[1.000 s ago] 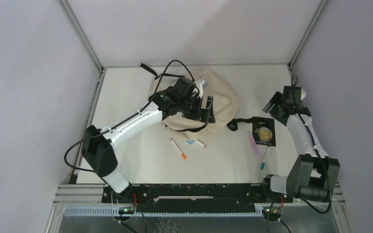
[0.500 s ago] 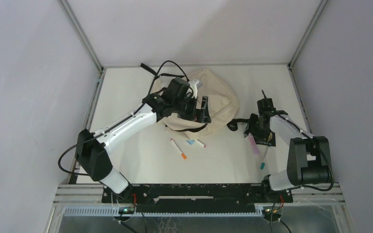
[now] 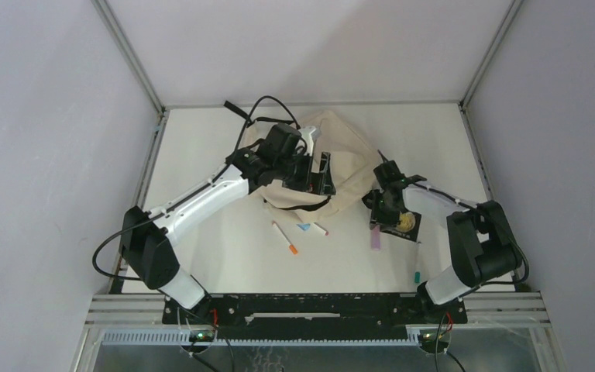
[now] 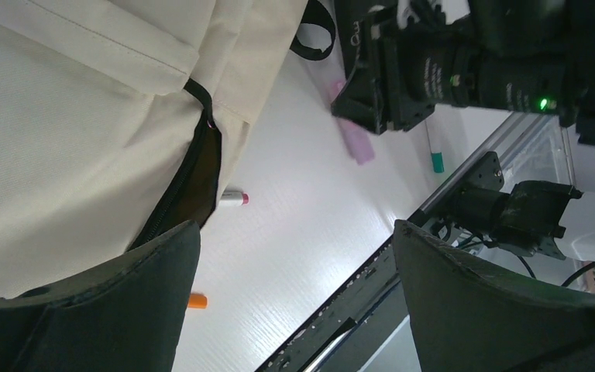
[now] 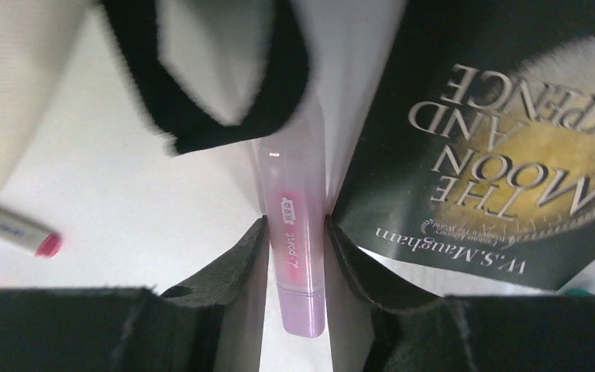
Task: Pack the student bag
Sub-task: Move the book to the center of the board, then pick up the book from the center of the board.
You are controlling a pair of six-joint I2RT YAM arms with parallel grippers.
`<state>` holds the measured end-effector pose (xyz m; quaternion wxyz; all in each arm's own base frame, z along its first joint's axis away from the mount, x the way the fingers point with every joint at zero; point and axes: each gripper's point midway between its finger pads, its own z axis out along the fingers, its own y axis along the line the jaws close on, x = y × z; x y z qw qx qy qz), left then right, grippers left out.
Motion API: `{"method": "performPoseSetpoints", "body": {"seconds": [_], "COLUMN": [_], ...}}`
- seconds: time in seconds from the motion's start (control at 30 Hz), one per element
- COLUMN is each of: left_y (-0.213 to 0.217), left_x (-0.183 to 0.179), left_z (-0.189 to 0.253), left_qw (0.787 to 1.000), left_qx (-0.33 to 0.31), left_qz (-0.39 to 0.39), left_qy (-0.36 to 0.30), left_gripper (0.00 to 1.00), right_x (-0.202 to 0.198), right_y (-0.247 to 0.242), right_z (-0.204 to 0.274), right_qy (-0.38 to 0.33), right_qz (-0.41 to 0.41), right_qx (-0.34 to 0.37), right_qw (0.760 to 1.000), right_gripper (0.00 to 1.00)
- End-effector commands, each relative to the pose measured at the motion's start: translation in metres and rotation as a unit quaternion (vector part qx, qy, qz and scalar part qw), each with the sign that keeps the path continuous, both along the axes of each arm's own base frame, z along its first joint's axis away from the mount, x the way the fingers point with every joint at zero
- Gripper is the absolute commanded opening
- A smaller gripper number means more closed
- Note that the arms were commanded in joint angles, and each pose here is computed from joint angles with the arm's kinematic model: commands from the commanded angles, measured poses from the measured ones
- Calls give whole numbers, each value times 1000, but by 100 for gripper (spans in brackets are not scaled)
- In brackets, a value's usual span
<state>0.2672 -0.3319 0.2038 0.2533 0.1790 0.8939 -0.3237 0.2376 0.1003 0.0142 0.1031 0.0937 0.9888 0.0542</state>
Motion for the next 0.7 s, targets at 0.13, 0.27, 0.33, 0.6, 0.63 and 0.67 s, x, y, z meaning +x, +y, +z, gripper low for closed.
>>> {"method": "performPoseSetpoints", "body": {"seconds": [0.13, 0.27, 0.33, 0.6, 0.63, 0.67], "left_y": [5, 6, 4, -34, -43, -54], "left_x": [6, 6, 5, -17, -22, -26], "left_z": [15, 14, 14, 10, 7, 4], "left_qw": [1000, 1000, 1000, 996, 996, 994], "left_qx": [-21, -20, -22, -59, -61, -69], "left_qz": [0, 0, -3, -59, -69, -78], "left_qy": [-23, -21, -19, 13, 18, 23], "left_gripper": [98, 98, 98, 97, 97, 97], "right_x": [7, 21, 28, 28, 26, 24], "right_y": [74, 60, 43, -42, -51, -59], "right_z": [9, 32, 50, 62, 59, 57], "right_qy": [-4, -55, -92, -149, -150, -151], "right_qz": [54, 35, 13, -131, -148, -165], "right_qx": [42, 17, 4, 33, 47, 59], "right_qw": [998, 998, 996, 980, 976, 973], "right_gripper": [56, 68, 69, 71, 72, 72]}}
